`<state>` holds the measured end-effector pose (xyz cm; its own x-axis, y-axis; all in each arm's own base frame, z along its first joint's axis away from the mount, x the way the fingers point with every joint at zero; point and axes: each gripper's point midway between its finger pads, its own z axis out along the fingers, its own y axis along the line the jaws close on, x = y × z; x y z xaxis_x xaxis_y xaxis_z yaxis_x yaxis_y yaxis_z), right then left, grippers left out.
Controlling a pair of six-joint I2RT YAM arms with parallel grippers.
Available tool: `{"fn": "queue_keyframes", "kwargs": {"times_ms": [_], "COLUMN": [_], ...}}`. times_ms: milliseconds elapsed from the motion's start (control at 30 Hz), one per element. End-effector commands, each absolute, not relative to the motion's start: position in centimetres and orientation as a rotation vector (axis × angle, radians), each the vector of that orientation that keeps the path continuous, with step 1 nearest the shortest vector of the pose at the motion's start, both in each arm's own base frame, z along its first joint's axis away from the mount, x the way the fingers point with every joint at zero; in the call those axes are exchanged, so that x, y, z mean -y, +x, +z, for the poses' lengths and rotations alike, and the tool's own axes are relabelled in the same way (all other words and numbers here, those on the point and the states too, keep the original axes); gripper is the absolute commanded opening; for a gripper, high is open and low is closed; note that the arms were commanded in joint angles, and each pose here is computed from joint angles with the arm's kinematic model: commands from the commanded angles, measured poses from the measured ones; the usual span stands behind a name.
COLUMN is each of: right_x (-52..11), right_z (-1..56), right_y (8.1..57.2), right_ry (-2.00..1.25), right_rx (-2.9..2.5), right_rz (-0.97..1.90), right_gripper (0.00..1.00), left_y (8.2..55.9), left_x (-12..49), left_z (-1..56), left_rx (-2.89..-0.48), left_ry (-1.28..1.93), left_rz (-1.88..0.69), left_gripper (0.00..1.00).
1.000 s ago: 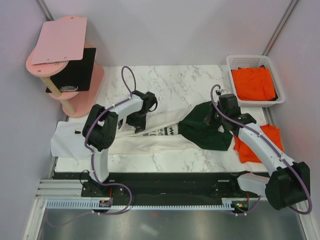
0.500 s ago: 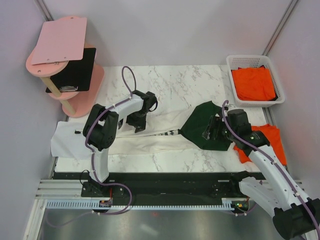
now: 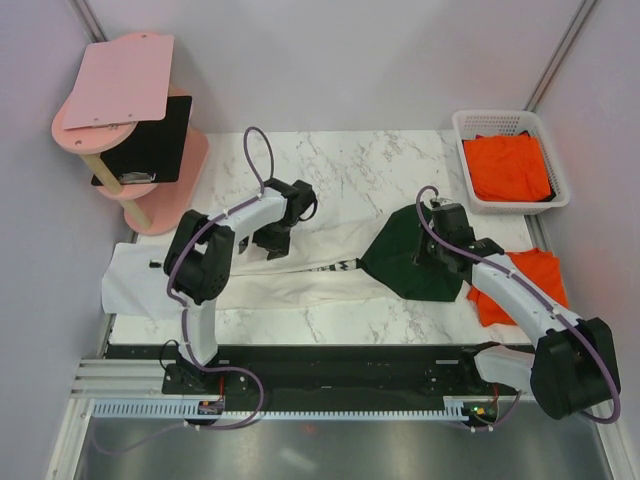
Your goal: Fold and stack the t-shirts
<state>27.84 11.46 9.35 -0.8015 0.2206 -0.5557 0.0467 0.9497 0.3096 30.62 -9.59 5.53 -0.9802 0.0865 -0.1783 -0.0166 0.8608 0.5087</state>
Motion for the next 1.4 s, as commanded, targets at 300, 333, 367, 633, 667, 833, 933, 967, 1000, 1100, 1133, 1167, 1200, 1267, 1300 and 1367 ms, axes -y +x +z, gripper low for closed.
{"fn": "queue_keyframes", "kwargs": {"times_ms": [300, 333, 367, 633, 667, 833, 933, 967, 1000, 1100, 1133, 1167, 1200, 1267, 1300, 1367], "right_x": [-10.6, -10.4, -10.3, -7.9, -7.9, -8.4, -8.7, -8.7, -8.8, -9.1, -9.1, -9.1, -9.1, -9.1, -9.5, -9.6], "right_z": [5.8, 5.5, 5.2, 4.4, 3.8, 2.0, 1.2, 1.1, 1.3, 1.3, 1.0, 1.1, 1.7, 1.1, 1.6, 0.7], "right_y": [24.1, 24.0, 23.8, 24.7, 24.6, 25.6, 26.2, 26.5, 27.1, 28.4, 28.8, 29.1, 30.2, 31.0, 32.1, 33.0], "right_ry": [0.344, 0.358, 0.365, 0.418, 0.417, 0.405, 0.391, 0.382, 0.377, 0.351, 0.344, 0.327, 0.323, 0.306, 0.288, 0.273], "right_rx": [-2.522, -2.531, -2.545, -2.536, -2.558, -2.608, -2.63, -2.631, -2.621, -2.621, -2.63, -2.631, -2.607, -2.625, -2.61, -2.634], "right_rz": [0.391, 0.373, 0.366, 0.172, 0.16, 0.142, 0.139, 0.132, 0.129, 0.115, 0.103, 0.094, 0.082, 0.052, 0.058, 0.035], "right_gripper": [0.0, 0.0, 0.0, 0.0, 0.0, 0.0, 0.0, 0.0, 0.0, 0.0, 0.0, 0.0, 0.0, 0.0, 0.0, 0.0], "left_y": [34.8, 35.0, 35.0, 35.7, 35.9, 35.9, 35.9, 35.9, 35.7, 35.3, 35.2, 35.0, 34.6, 34.2, 33.8, 33.3], "left_x": [11.8, 11.8, 11.9, 13.0, 13.2, 13.6, 13.4, 13.3, 13.2, 12.4, 12.0, 11.7, 11.4, 10.7, 10.4, 9.9], "left_z": [10.8, 10.5, 9.6, 7.3, 7.0, 5.1, 4.3, 4.0, 3.7, 2.9, 2.9, 2.8, 2.6, 2.5, 2.6, 2.5], "left_rx": [-2.606, -2.609, -2.627, -2.682, -2.686, -2.742, -2.768, -2.777, -2.794, -2.837, -2.845, -2.854, -2.873, -2.896, -2.906, -2.93], "left_ry": [0.06, 0.065, 0.081, 0.163, 0.168, 0.221, 0.247, 0.26, 0.264, 0.254, 0.242, 0.227, 0.219, 0.192, 0.186, 0.167], "left_rz": [0.7, 0.708, 0.729, 0.69, 0.677, 0.668, 0.672, 0.677, 0.673, 0.698, 0.709, 0.718, 0.72, 0.728, 0.729, 0.73], "left_gripper": [0.02, 0.02, 0.02, 0.02, 0.02, 0.02, 0.02, 0.02, 0.02, 0.02, 0.02, 0.02, 0.02, 0.02, 0.02, 0.02]}}
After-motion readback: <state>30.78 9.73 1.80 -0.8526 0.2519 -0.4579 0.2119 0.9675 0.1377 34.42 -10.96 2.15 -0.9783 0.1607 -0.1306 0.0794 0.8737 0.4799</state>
